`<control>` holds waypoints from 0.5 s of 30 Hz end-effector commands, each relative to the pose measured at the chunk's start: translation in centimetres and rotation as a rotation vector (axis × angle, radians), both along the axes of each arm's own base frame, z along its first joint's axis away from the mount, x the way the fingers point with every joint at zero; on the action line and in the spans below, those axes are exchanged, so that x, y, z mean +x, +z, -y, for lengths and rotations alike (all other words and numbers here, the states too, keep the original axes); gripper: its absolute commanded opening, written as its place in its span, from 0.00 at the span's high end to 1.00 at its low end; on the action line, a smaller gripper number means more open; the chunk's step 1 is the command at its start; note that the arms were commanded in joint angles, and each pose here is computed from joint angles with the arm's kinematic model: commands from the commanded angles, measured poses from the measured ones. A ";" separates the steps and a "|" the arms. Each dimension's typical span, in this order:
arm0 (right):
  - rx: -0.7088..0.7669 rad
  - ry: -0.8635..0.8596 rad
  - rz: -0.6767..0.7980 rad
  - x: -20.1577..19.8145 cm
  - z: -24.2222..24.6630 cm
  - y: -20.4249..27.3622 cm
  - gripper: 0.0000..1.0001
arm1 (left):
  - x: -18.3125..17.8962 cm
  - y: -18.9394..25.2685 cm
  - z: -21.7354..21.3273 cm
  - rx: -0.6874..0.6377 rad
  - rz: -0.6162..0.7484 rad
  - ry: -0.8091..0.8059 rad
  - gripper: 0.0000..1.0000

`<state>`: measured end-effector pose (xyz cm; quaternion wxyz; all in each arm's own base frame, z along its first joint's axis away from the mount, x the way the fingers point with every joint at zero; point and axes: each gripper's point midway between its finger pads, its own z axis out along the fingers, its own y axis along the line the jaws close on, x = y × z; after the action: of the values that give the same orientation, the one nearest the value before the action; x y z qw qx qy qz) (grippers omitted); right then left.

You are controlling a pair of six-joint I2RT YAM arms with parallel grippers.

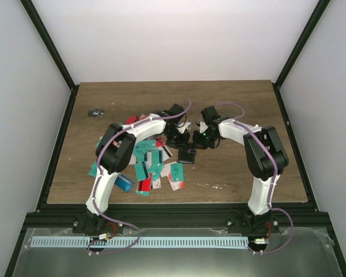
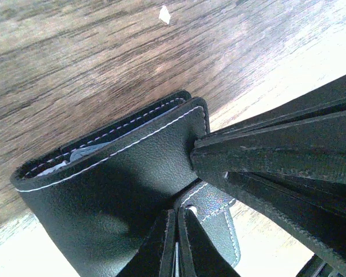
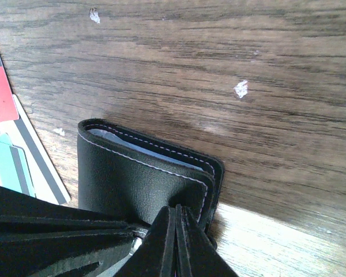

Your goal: Put the credit cards into the card holder

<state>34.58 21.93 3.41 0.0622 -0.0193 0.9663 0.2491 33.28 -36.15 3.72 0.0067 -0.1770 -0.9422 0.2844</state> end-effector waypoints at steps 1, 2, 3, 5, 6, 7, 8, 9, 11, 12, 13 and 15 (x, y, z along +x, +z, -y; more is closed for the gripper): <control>-0.054 -0.001 -0.061 -1.2 1.1 -2.2 0.98 | -0.6 -1.4 -0.6 0.059 -0.010 -0.028 0.96; -0.054 -0.001 -0.061 -1.2 1.1 -2.2 0.97 | -0.8 -1.4 -0.5 0.062 -0.009 -0.032 0.96; -0.054 -0.002 -0.064 -1.2 1.1 -2.2 0.98 | -0.8 -1.5 -0.4 0.069 -0.005 -0.034 0.96; -0.054 -0.003 -0.062 -1.2 1.1 -2.2 0.98 | -0.9 -1.7 -0.5 0.089 0.003 -0.040 0.96; -0.054 -0.004 -0.063 -1.2 1.1 -2.2 0.98 | -1.0 -1.8 -0.6 0.098 0.003 -0.041 0.96; -0.054 -0.004 -0.063 -1.2 1.1 -2.2 0.98 | -1.0 -1.9 -0.5 0.100 0.004 -0.042 0.96; -0.054 -0.004 -0.063 -1.2 1.2 -2.2 0.98 | -1.0 -2.0 -0.5 0.103 0.005 -0.044 0.96; -0.054 -0.005 -0.063 -1.3 1.1 -2.2 0.98 | -1.1 -2.0 -0.6 0.112 0.009 -0.047 0.96; -0.054 -0.005 -0.064 -1.3 1.1 -2.2 0.98 | -1.1 -2.0 -0.7 0.132 0.018 -0.054 0.96; -0.055 -0.005 -0.065 -1.3 1.1 -2.3 0.98 | -1.2 -2.1 -0.7 0.138 0.018 -0.058 0.96; -0.054 -0.005 -0.065 -1.3 1.1 -2.3 0.98 | -1.3 -2.2 -0.8 0.144 0.018 -0.060 0.96; -0.055 -0.007 -0.068 -1.3 1.2 -2.3 0.98 | -1.4 -2.4 -1.0 0.163 0.021 -0.065 0.96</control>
<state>34.56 21.92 3.38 0.0618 -0.0191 0.9663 0.2492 33.11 -36.32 3.66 -0.0089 -0.2000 -0.9471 0.2509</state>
